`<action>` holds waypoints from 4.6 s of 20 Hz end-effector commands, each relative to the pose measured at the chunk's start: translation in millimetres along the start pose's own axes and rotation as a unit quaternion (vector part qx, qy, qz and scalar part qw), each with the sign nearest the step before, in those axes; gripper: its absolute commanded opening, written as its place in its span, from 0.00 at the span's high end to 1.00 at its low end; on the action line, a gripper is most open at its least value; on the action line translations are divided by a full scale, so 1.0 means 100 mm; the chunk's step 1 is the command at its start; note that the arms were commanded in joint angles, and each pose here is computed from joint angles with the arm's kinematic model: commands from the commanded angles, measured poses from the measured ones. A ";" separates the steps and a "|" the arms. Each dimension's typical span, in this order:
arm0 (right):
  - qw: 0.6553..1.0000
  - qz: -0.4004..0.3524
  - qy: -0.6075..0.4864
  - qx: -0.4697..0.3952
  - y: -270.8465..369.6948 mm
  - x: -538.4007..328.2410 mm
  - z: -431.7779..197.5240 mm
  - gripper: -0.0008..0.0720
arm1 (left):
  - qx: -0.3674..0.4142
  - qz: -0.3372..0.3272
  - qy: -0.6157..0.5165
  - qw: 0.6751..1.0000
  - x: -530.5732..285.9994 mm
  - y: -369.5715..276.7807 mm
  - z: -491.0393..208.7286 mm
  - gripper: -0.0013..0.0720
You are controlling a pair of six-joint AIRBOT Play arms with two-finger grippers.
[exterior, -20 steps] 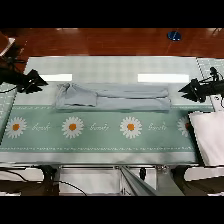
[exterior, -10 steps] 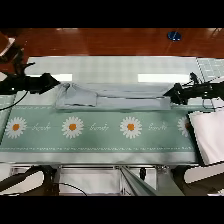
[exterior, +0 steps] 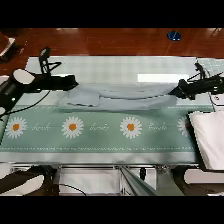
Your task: Fold the shirts.
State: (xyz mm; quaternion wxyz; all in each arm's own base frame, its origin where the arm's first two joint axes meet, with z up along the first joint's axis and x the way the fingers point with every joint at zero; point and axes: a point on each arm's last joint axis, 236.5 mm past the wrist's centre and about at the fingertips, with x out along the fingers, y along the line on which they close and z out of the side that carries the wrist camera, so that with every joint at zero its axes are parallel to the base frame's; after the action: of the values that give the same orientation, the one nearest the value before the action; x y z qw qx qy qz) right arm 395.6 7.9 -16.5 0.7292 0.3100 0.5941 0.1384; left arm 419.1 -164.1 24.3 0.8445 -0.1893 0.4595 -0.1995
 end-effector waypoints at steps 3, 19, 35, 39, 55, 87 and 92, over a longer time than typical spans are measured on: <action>0.992 -0.048 -0.081 -0.079 0.44 -0.81 -0.42 0.96 | 0.059 -0.046 0.036 0.997 0.60 -0.82 -0.31 0.96; 0.975 -0.013 -0.182 -0.124 1.12 -1.36 -0.86 0.96 | 0.119 -0.214 0.279 0.928 1.85 -3.27 -2.28 0.96; 0.967 0.123 -0.055 -0.217 2.75 0.11 -0.69 0.96 | 0.024 0.031 -0.015 0.999 -1.15 -0.16 0.64 0.96; 0.961 0.127 0.030 -0.245 3.17 1.11 -0.91 0.96 | -0.001 0.038 -0.062 0.997 -1.46 -0.05 -0.11 0.96; 0.953 0.194 0.102 -0.207 3.36 1.26 -0.58 0.43 | -0.106 -0.010 -0.033 0.994 -1.05 0.12 -1.32 0.96; 0.992 0.059 0.109 0.022 0.98 1.65 -1.24 0.45 | -0.109 -0.004 -0.047 0.993 -1.04 0.17 -1.25 0.96; 0.987 0.080 0.106 -0.088 1.45 1.47 -1.02 0.96 | -0.109 -0.004 -0.051 0.993 -1.04 0.17 -1.23 0.96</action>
State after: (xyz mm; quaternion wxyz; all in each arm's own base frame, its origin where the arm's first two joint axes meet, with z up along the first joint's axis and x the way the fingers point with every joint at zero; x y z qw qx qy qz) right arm 350.6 218.4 -74.6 0.6659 0.3079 0.6377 0.2348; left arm 263.9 -113.9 25.7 0.8387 -0.2910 0.4374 -0.1431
